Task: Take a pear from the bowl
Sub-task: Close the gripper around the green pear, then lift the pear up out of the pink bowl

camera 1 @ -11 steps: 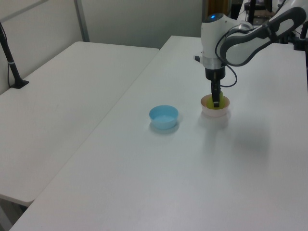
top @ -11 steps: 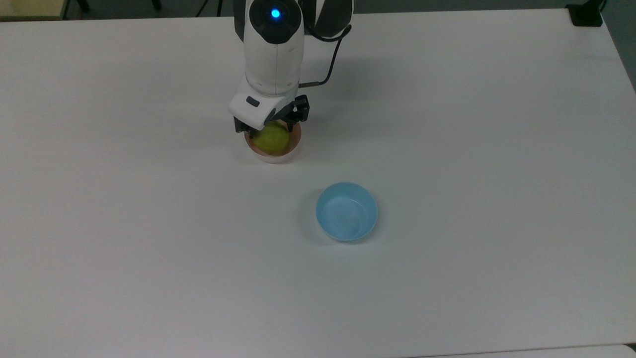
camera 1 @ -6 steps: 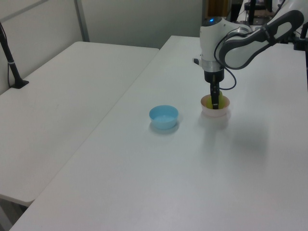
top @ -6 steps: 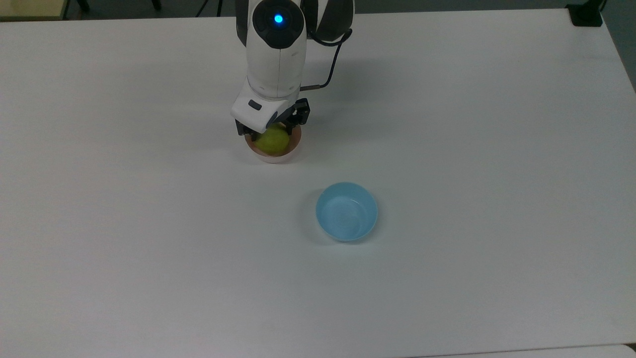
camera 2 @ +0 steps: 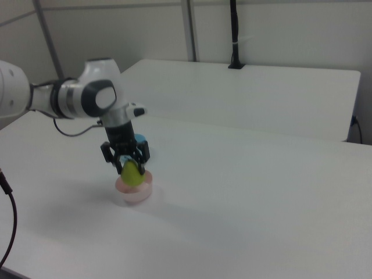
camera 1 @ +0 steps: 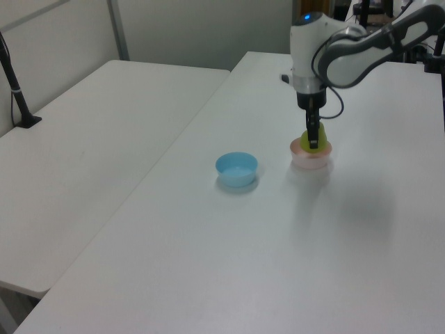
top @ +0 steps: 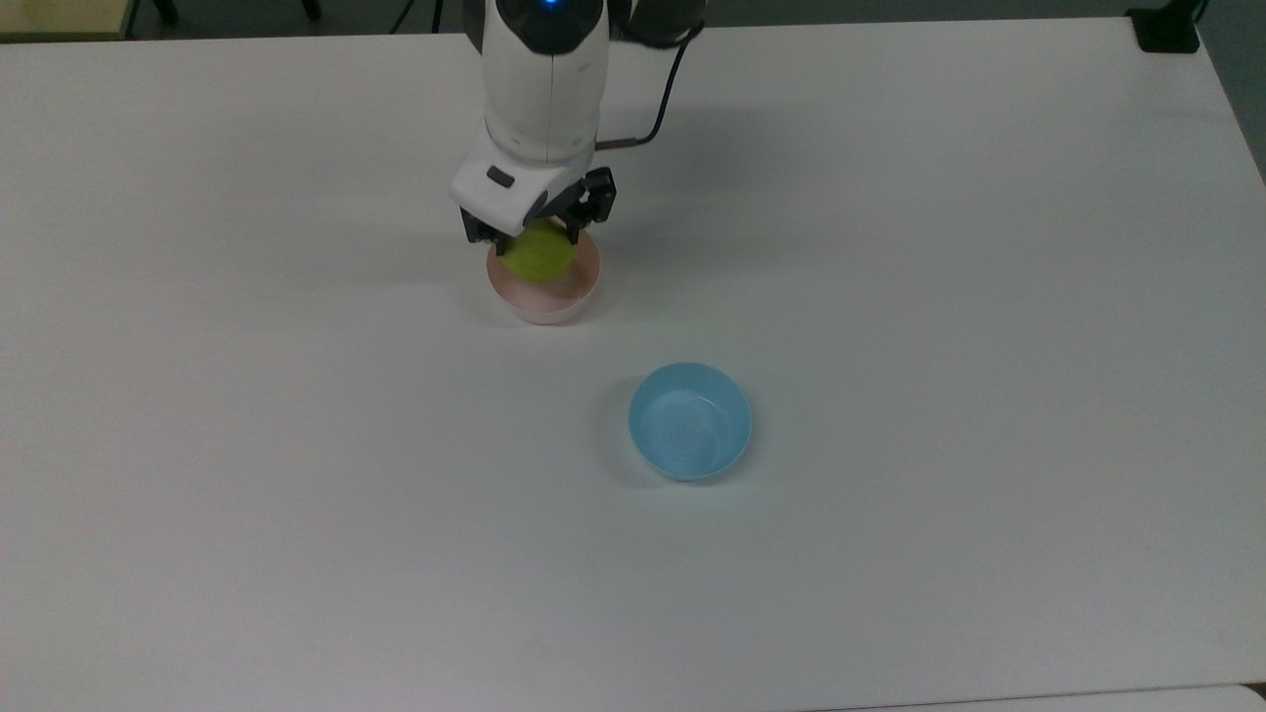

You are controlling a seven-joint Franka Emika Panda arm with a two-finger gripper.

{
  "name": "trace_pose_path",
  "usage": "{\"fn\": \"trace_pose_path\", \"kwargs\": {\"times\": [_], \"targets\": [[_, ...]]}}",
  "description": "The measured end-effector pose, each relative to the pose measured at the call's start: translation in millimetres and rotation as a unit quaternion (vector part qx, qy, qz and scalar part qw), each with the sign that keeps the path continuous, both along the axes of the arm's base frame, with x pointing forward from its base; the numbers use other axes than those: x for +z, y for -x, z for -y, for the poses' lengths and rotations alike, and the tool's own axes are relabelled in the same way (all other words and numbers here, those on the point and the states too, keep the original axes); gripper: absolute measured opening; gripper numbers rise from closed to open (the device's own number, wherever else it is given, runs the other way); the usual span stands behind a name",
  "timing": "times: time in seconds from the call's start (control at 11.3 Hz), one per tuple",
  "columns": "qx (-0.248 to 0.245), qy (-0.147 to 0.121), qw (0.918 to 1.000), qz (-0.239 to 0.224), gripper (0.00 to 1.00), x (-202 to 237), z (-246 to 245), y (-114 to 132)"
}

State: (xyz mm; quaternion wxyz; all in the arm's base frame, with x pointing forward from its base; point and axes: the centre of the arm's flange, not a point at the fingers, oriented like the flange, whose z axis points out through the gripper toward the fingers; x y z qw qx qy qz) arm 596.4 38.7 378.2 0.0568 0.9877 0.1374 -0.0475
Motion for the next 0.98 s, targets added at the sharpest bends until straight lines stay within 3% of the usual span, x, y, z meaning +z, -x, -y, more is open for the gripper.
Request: {"fn": "trace_pose_path", "kwargs": {"times": [0.62, 0.98], "targets": [[-0.025, -0.008, 0.9995, 0.018, 0.76, 171.1, 5.9, 3.3], [-0.068, -0.005, 0.9975, 0.021, 0.76, 171.4, 61.2, -3.8]]}}
